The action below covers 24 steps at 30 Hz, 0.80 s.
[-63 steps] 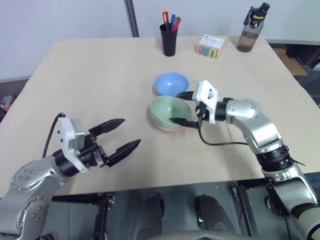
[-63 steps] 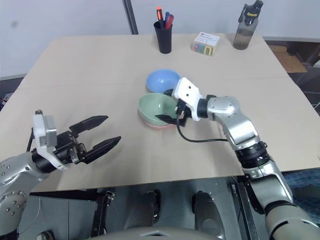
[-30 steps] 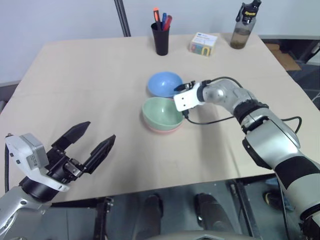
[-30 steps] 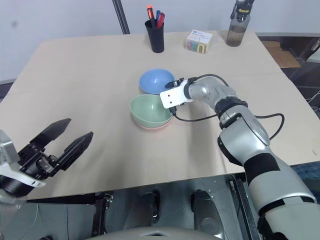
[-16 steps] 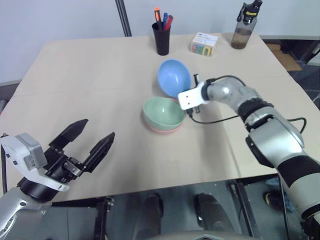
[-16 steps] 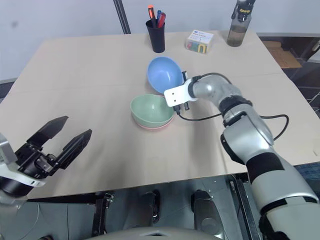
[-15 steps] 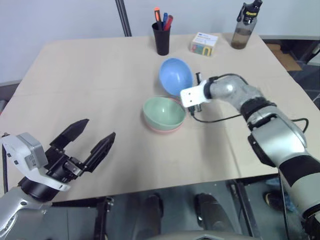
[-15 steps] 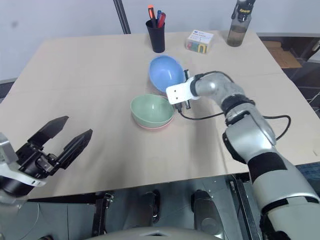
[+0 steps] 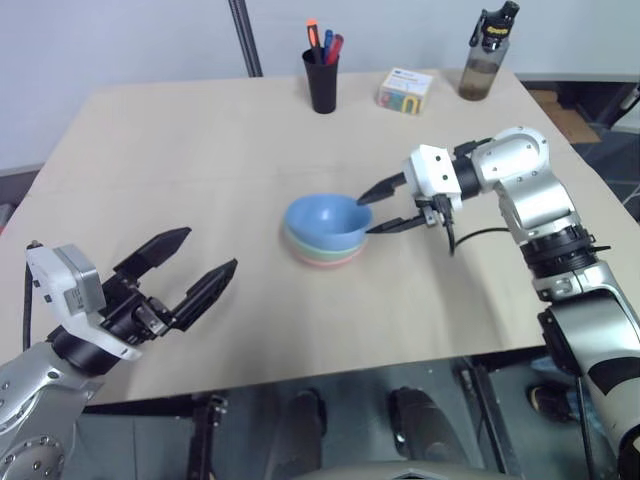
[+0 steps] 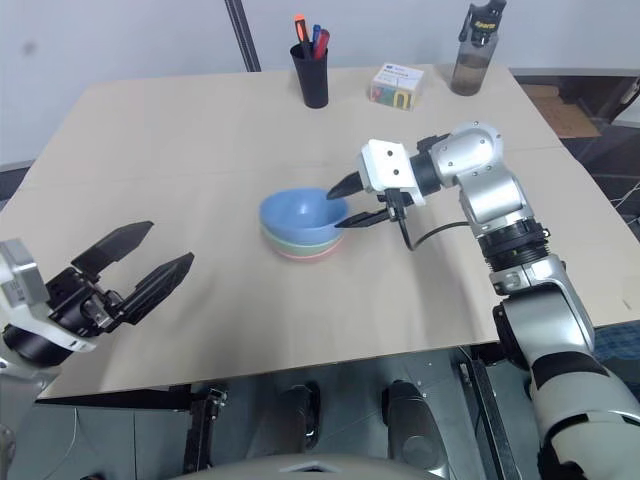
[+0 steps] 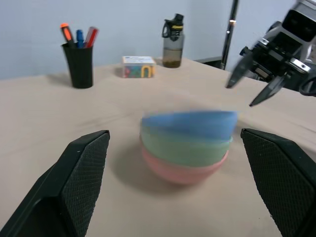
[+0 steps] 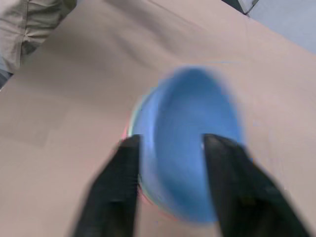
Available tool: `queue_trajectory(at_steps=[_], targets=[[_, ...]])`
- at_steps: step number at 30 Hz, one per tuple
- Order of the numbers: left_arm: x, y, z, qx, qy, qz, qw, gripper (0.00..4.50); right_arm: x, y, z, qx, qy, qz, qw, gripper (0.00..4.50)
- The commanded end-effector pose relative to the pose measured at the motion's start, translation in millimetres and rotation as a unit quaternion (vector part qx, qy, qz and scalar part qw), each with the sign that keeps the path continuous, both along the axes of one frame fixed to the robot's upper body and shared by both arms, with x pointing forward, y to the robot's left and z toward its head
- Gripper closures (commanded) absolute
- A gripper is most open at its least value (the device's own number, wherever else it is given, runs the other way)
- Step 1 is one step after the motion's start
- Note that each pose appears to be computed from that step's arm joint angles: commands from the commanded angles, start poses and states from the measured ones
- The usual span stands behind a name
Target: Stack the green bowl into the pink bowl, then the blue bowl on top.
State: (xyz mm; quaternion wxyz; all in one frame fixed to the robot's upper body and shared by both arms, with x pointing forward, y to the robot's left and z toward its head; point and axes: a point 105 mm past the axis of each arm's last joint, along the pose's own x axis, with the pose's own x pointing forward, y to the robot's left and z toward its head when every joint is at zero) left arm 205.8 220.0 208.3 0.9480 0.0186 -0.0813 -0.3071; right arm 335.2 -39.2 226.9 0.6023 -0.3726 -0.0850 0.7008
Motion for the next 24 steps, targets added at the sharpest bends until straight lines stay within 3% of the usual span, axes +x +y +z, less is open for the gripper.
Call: queue_trajectory(at_steps=[1,3,8,12,16,24], targets=[[-3,-5,2,0.008,0.005,-0.024,1.000,0.00,9,1,11,0.048,-0.030,-0.045,0.997,0.75],[-3,-7,-1,0.015,0.019,-0.025,0.999,0.00,10,-8,16,0.082,-0.021,-0.074,0.994,0.09],[-9,-13,-6,0.032,0.029,-0.061,0.997,0.00,9,-46,-5,0.099,0.030,-0.163,0.981,0.09],[-11,-15,-11,0.032,0.045,-0.088,0.995,0.00,-5,-80,-26,0.129,0.107,-0.220,0.961,0.09],[-12,-7,-17,0.038,0.055,-0.083,0.994,0.00,-22,-122,-39,0.142,0.132,-0.289,0.938,0.09],[-9,19,-31,0.077,0.080,-0.008,0.994,0.00,-61,-178,-28,0.154,0.128,-0.387,0.900,0.09]])
